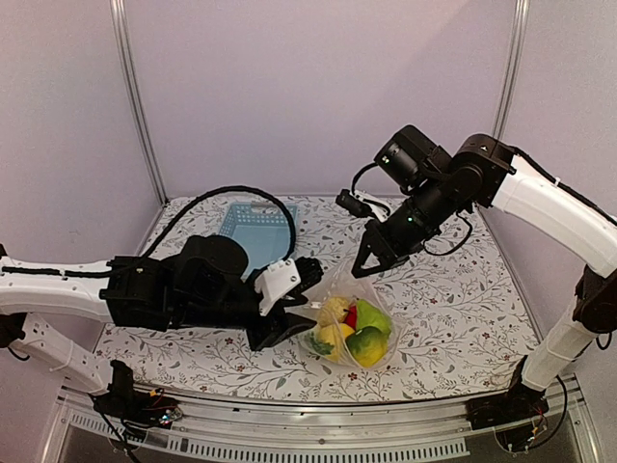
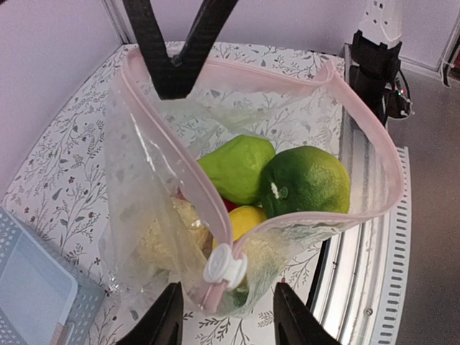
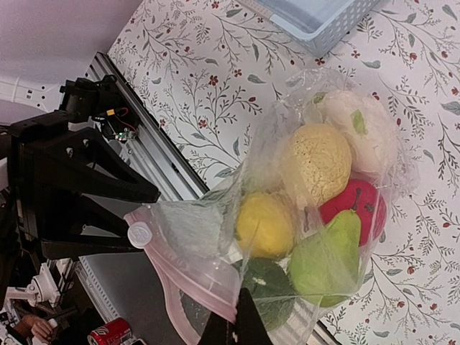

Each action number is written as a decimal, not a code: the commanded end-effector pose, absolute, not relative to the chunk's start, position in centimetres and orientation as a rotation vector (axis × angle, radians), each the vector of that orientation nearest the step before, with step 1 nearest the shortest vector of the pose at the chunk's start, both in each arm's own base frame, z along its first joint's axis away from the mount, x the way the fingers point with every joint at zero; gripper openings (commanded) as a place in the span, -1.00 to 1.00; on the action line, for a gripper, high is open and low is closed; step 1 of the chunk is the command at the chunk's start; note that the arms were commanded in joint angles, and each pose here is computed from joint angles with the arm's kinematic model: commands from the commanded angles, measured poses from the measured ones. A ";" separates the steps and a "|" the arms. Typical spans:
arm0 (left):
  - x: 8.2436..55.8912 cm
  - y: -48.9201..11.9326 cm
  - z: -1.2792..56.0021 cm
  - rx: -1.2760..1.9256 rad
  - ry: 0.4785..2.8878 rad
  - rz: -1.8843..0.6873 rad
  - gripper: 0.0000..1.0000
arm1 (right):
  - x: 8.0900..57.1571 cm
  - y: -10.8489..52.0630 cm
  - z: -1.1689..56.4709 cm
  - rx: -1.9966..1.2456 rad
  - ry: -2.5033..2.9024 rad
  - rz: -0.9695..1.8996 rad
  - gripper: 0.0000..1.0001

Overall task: Place the food in the zip-top bag and seal the zipper
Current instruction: Pass from the right arm to the left, then hold the zipper from the zipper food storage bag.

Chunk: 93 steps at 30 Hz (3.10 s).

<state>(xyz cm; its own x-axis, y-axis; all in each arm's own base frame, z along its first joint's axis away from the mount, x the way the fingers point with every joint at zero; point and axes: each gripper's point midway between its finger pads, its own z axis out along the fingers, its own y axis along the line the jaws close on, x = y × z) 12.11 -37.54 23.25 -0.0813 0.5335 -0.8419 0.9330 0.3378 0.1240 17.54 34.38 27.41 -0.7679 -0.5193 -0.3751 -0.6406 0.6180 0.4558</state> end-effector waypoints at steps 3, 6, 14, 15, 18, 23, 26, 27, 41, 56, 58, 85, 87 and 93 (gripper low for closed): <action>12.7 -37.7 22.9 1.261 1.771 -0.594 -0.26 | 17.6 34.4 28.2 -0.941 2.608 0.901 -1.00; 12.8 -37.6 22.5 1.260 1.784 -0.595 -0.35 | 17.7 34.5 28.4 -0.933 2.600 0.905 -1.00; 12.9 -37.6 22.1 1.259 1.798 -0.591 -0.71 | 17.6 34.3 28.7 -0.918 2.597 0.908 -1.00; 12.9 -37.7 22.1 1.261 1.799 -0.592 -0.82 | 17.7 34.3 28.7 -0.915 2.596 0.907 -1.00; 12.8 -37.9 22.7 1.261 1.786 -0.607 -1.00 | 17.8 34.2 28.6 -0.908 2.600 0.905 -1.00; 12.3 -38.7 24.6 1.265 1.748 -0.684 -1.00 | 18.0 34.0 28.7 -0.885 2.593 0.932 -1.00; 12.3 -39.1 26.8 1.245 1.724 -0.753 -1.00 | 18.6 33.4 28.7 -0.858 2.590 0.916 -0.94; 12.5 -39.2 27.7 1.228 1.720 -0.777 -1.00 | 18.7 33.2 28.8 -0.852 2.589 0.911 -0.81; 15.6 -39.2 32.4 1.140 1.810 -1.142 -1.00 | 18.2 29.9 36.3 -0.939 2.183 0.885 0.63; 15.3 -37.9 33.0 1.180 1.837 -1.244 -1.00 | 14.6 36.4 37.4 -1.303 1.839 0.929 0.19; 15.3 -37.8 33.0 1.179 1.835 -1.251 -1.00 | 14.4 37.3 36.8 -1.335 1.836 0.921 0.10; 15.5 -37.5 32.8 1.139 1.849 -1.286 -1.00 | 14.6 40.2 33.3 -1.386 1.885 0.877 -0.53; 15.5 -37.4 32.8 1.136 1.851 -1.286 -1.00 | 14.6 40.2 33.2 -1.387 1.886 0.878 -0.59; 15.6 -37.4 32.8 1.129 1.851 -1.287 -1.00 | 14.5 40.3 33.0 -1.391 1.888 0.877 -0.78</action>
